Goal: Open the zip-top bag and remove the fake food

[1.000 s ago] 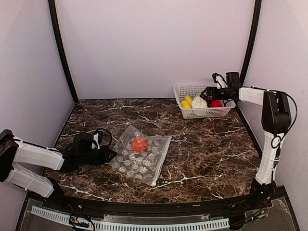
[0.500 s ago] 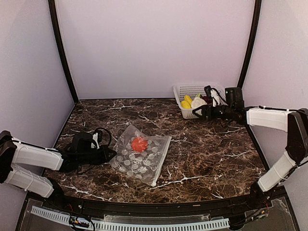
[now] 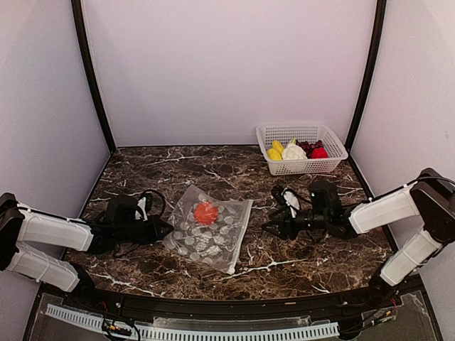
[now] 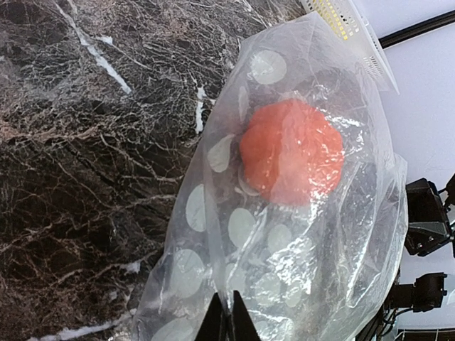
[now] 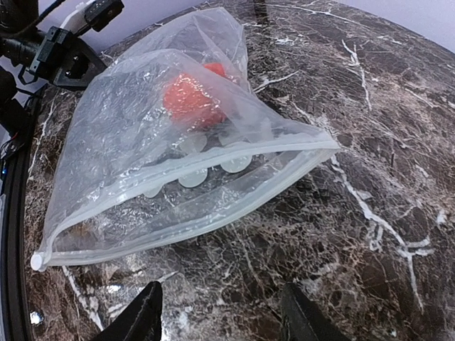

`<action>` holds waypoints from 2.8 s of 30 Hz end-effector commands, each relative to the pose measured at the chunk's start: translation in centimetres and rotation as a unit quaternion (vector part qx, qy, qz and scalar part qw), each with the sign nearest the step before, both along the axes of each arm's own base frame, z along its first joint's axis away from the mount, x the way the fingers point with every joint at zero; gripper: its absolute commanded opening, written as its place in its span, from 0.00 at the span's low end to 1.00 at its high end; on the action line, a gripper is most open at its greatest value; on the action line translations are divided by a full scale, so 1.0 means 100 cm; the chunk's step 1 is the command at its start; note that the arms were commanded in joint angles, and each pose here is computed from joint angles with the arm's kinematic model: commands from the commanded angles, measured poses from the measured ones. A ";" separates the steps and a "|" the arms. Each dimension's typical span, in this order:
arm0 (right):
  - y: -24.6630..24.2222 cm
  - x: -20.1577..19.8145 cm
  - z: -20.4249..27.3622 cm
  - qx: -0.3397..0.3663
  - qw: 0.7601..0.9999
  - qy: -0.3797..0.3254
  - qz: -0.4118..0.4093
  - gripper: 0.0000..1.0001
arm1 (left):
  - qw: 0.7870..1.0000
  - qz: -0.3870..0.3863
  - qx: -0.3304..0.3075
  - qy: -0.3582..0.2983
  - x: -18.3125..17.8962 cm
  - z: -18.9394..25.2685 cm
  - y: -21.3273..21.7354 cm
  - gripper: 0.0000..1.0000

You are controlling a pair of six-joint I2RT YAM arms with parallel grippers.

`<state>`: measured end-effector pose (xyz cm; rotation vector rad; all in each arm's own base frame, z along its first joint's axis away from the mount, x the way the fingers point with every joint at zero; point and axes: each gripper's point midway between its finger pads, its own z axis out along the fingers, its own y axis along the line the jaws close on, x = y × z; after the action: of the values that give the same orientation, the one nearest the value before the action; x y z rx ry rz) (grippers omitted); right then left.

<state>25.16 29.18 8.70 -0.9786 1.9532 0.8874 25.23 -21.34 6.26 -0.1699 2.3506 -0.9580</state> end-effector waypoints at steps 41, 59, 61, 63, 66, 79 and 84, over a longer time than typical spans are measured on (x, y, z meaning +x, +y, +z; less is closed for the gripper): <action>0.118 0.002 -0.034 0.070 0.980 -0.163 0.089 0.96 | 0.977 -0.191 -0.036 -0.087 -0.019 0.088 -0.053 0.01; 0.147 0.014 -0.040 0.062 0.979 -0.164 0.103 0.90 | 0.976 -0.198 -0.057 -0.073 -0.020 0.082 -0.060 0.01; 0.145 0.016 -0.042 0.056 0.980 -0.163 0.099 0.84 | 0.977 -0.193 -0.055 -0.071 -0.019 0.081 -0.059 0.01; 0.143 0.016 -0.040 0.052 0.981 -0.164 0.094 0.78 | 0.980 -0.181 -0.049 -0.070 -0.017 0.078 -0.056 0.01; 0.137 0.013 -0.034 0.053 0.981 -0.164 0.089 0.72 | 0.984 -0.158 -0.036 -0.068 -0.012 0.075 -0.049 0.01; 0.098 -0.021 -0.014 0.060 0.987 -0.123 0.080 0.59 | 0.999 0.010 0.029 -0.044 0.024 0.052 0.013 0.01; 0.082 -0.035 -0.008 0.060 0.989 -0.109 0.079 0.59 | 0.997 0.054 0.047 -0.038 0.032 0.044 0.033 0.01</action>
<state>22.94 38.31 7.19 -1.1341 1.6212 0.9084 28.23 -20.47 12.16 -0.1072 2.2639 -0.8957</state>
